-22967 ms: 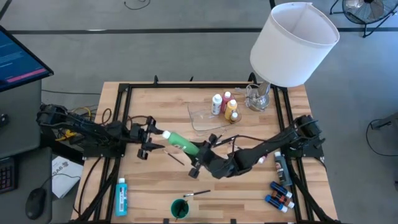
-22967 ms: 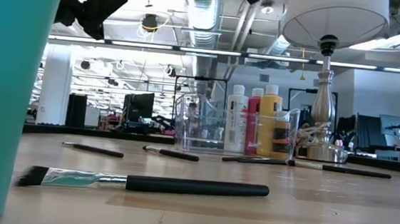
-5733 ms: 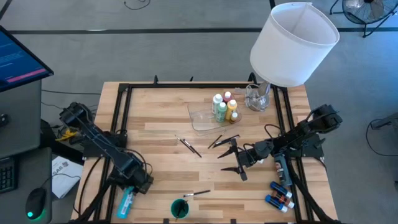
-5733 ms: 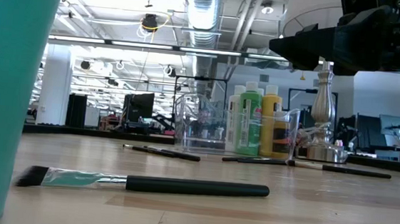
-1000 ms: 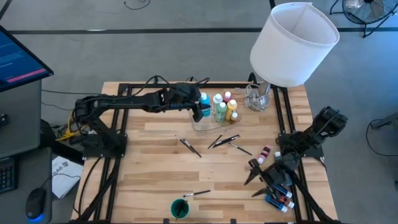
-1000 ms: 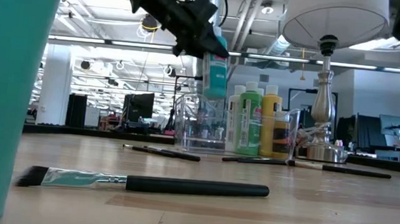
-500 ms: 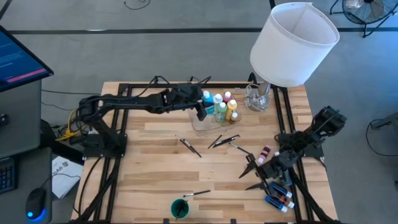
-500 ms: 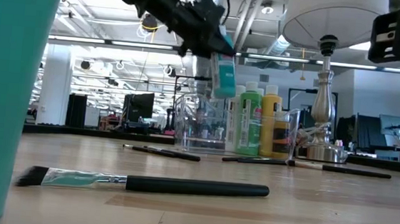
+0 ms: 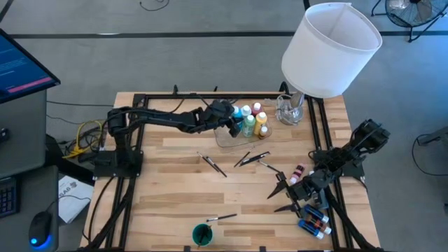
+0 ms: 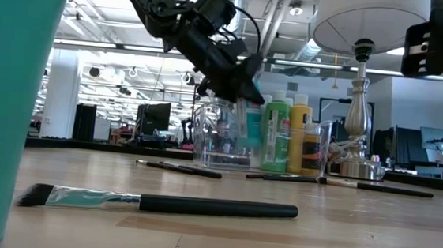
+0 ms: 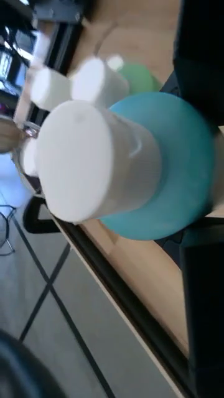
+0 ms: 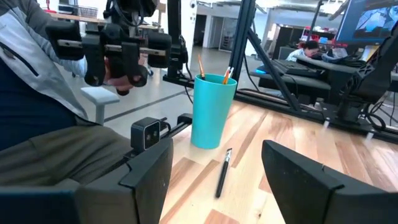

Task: Pick & Place Paint Supplies
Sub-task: Put the big light blue paint bottle into the transparent bin

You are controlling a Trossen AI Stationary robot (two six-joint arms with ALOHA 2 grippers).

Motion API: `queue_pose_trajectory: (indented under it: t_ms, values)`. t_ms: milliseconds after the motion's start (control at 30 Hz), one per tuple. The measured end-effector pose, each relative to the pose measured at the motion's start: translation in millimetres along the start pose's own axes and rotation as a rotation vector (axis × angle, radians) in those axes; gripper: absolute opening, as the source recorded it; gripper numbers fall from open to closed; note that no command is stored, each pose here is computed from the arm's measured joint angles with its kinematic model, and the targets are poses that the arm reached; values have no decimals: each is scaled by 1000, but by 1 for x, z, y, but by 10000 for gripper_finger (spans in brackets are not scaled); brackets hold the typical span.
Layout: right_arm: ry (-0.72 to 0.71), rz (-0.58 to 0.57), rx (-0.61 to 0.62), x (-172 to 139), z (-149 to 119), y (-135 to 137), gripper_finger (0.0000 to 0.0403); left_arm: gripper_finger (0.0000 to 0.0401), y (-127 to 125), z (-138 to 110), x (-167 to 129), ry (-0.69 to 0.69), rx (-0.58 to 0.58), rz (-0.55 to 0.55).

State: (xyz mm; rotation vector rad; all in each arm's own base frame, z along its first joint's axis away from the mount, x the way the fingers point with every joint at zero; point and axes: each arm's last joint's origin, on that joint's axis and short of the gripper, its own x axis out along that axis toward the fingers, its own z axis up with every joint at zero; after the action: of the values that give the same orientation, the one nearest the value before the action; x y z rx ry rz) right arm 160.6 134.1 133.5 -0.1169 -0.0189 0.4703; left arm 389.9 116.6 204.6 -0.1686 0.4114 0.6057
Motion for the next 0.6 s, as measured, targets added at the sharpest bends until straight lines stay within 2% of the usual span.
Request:
queue_pose_trajectory:
  t_ms: [233, 600]
  values:
    - [7, 1, -2, 0, -1, 0, 240, 103, 2, -10, 9, 24, 12, 35]
    - [7, 1, -2, 0, -1, 0, 240, 103, 5, -10, 11, 20, 26, 45]
